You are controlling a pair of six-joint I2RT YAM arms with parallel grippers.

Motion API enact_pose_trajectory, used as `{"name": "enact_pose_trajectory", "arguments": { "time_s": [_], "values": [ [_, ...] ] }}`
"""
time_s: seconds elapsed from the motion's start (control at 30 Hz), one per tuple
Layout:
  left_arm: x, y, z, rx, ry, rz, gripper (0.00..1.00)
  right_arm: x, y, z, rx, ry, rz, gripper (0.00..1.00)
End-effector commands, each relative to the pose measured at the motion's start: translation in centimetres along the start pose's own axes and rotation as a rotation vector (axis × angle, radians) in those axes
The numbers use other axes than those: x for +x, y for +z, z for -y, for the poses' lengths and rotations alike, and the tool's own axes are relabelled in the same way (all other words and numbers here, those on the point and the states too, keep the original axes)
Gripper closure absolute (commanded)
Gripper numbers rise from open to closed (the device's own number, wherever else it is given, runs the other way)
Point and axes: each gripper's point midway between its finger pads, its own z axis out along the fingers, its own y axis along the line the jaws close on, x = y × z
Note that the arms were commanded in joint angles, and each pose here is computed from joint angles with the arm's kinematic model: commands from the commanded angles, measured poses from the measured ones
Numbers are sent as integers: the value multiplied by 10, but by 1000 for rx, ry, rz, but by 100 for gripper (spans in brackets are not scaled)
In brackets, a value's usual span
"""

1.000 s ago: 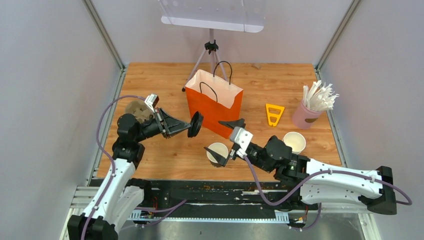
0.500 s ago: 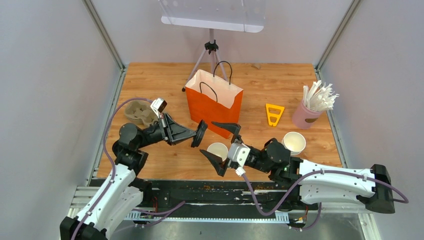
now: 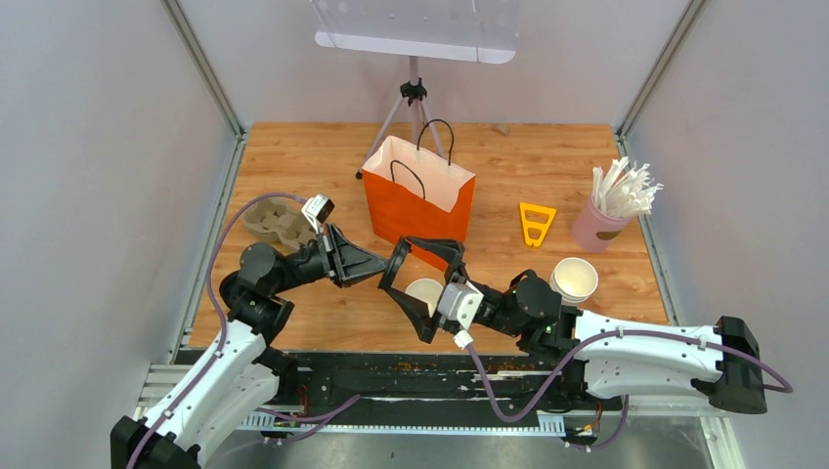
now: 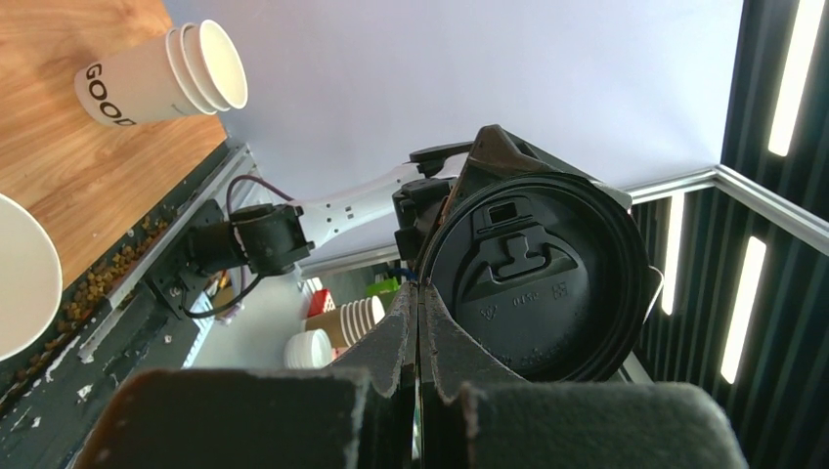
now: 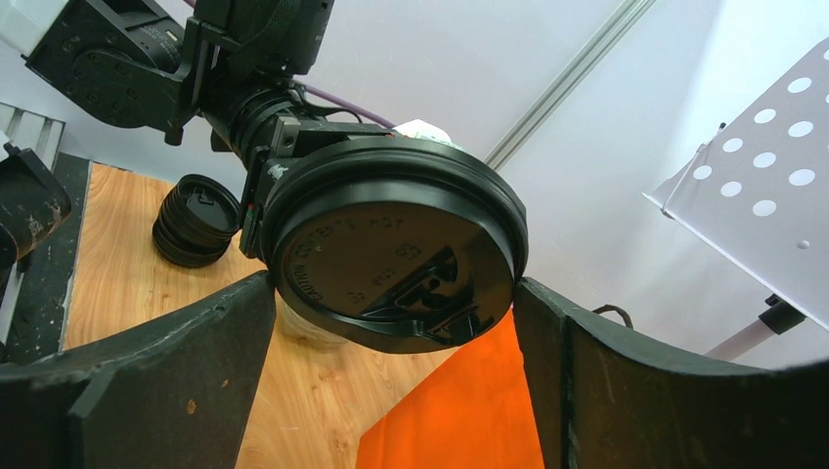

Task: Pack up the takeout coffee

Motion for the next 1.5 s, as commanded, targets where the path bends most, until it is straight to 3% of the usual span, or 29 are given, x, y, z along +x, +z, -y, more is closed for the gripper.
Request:
{"name": "enact_pose_trajectory", "arguments": {
  "time_s": [0.0,0.37,0.57,0.77,1.03,1.27,1.47],
  "values": [
    [0,2,2,12,9,8,100,-26,3,16,48,-4,82,12],
    [1,2,0,6,-5,13,100,-20,2,12,30,-6,59,15],
    [1,2,-5,-9,1,13,92,-5,-1,8,25,-1,-5,17],
    [2,1,-13,-25,-9,16,74,4,-4,10,49,16,-49,19],
    [3,-2,-27,-91,7,34,31,13,-8,16,82,80,-126,20],
    [-21,-22,-64,-463,239,112,3,33,-32,12,106,267,-298,22],
    [-54,-69,-90,-860,471,172,0,51,-61,5,139,469,-531,24]
  ]
}}
